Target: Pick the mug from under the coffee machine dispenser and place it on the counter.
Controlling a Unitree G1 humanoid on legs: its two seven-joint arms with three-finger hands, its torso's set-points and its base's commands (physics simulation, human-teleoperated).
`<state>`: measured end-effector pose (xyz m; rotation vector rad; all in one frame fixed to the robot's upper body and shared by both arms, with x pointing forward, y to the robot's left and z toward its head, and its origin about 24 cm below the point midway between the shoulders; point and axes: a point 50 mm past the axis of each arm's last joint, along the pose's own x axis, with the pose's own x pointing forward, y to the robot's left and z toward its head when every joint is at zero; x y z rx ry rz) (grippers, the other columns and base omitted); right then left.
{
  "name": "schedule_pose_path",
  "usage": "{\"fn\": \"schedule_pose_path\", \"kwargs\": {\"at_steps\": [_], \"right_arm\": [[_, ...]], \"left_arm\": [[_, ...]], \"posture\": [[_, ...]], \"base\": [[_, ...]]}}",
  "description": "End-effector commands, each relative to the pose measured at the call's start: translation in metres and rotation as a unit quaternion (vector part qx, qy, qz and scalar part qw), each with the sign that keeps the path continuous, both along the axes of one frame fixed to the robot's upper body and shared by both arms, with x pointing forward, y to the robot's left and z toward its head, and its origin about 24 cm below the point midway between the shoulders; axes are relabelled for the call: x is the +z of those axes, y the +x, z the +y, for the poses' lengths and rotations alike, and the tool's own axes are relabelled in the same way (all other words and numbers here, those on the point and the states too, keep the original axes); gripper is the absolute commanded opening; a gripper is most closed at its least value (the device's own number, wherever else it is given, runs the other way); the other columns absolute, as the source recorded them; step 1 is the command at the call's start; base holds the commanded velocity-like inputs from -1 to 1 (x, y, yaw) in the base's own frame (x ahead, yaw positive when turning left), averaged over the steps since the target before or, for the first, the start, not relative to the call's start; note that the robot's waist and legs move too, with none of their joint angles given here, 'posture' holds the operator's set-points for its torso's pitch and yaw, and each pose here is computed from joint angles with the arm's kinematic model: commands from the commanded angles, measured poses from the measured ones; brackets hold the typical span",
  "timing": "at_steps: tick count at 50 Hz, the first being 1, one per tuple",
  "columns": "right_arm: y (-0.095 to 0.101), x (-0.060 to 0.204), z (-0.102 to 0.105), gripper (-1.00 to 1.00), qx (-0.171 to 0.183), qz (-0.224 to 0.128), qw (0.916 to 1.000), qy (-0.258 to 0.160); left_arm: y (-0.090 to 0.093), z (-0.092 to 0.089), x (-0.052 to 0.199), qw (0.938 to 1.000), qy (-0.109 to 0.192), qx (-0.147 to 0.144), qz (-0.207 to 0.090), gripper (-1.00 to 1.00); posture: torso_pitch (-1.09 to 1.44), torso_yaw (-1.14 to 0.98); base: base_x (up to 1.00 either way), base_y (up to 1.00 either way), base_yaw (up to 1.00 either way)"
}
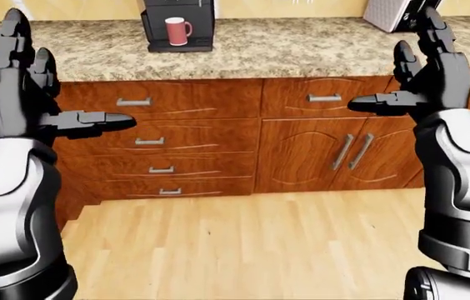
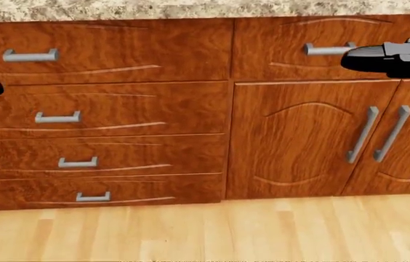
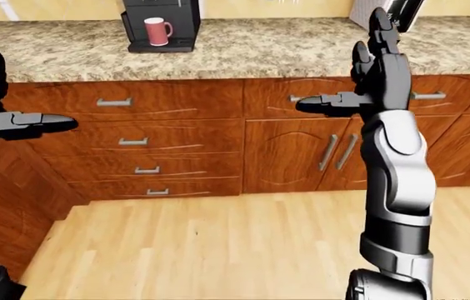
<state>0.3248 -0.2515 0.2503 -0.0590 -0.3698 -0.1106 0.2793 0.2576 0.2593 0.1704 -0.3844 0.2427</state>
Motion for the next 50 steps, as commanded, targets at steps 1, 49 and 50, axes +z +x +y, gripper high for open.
{"fn": "schedule_pose_path", "kwargs": {"at_steps": [1, 49, 50], "right_arm": [[-0.006, 0.025, -0.002, 1.00, -0.002, -0.051, 0.9986, -0.011], [-0.003, 0.064, -0.019, 1.00, -0.027, -0.083, 0.9959, -0.023], [-0.003, 0.064, -0.020, 1.00, -0.028, -0.083, 0.9959, -0.023]], "left_arm": [[-0.007, -0.001, 0.019, 0.9990, 0.012, 0.002, -0.043, 1.00], [-0.022, 0.031, 0.066, 0.9941, 0.014, 0.055, -0.092, 1.00], [-0.021, 0.031, 0.064, 0.9942, 0.013, 0.055, -0.091, 1.00]], "posture": [[0.00, 0.00], [0.00, 0.00], [0.00, 0.00]], "base": [[0.00, 0.00, 0.00], [0.07, 0.00, 0.00], [0.11, 0.00, 0.00]]}}
